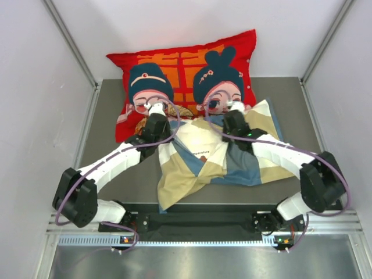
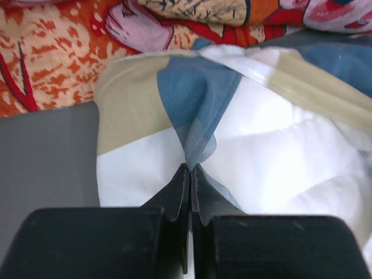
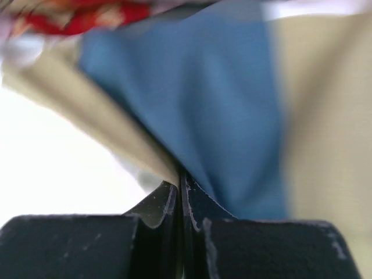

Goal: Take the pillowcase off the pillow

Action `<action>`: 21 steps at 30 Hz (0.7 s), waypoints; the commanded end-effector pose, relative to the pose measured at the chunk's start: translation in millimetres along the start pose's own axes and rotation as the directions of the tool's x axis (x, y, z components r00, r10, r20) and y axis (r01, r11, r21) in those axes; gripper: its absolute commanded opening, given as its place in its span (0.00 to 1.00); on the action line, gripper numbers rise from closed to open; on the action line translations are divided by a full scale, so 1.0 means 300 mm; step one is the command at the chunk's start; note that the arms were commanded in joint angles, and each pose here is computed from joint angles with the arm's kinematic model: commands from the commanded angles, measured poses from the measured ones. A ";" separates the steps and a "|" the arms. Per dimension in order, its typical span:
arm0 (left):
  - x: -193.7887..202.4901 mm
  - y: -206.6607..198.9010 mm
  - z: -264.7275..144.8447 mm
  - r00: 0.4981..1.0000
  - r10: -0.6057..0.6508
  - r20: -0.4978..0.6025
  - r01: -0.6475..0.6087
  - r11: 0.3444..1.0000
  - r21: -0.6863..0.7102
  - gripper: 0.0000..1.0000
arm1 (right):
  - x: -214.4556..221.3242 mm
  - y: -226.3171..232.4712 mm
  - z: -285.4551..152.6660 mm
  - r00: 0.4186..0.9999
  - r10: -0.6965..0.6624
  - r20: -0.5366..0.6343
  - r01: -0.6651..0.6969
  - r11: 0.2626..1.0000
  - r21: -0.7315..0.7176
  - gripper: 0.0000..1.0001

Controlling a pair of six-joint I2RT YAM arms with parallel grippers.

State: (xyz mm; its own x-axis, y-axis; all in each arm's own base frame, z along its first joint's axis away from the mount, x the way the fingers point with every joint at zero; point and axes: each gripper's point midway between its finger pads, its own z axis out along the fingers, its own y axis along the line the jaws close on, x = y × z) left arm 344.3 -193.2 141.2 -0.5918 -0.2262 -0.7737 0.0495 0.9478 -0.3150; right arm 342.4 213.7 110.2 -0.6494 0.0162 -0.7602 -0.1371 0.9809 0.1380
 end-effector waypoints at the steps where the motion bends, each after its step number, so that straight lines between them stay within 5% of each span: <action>1: -0.175 -0.043 -0.066 0.995 0.009 0.102 -0.016 0.998 0.064 0.00 | -0.118 -0.233 -0.070 0.993 0.068 0.094 -0.082 0.985 0.149 0.00; 5: -0.273 -0.064 -0.146 0.987 0.002 0.161 -0.016 0.996 0.087 0.00 | -0.193 -0.446 -0.145 0.973 0.149 0.175 -0.188 0.954 0.232 0.00; 11: -0.289 -0.053 -0.190 0.982 -0.034 0.185 0.019 0.996 0.085 0.00 | -0.153 -0.572 -0.173 0.967 0.183 0.175 -0.228 0.929 0.291 0.00; 21: -0.017 0.070 0.004 0.997 -0.075 0.023 0.074 0.997 0.037 0.00 | -0.097 -0.655 -0.185 0.959 0.230 0.166 -0.273 0.906 0.325 0.00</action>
State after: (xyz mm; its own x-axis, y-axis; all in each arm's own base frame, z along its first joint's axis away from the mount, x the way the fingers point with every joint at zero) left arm 329.3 -196.7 144.2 -0.6371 -0.2572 -0.7266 0.1137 0.9010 -0.4186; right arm 348.8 68.6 132.9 -0.5965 0.2713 -0.7554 0.1293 0.9613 0.2432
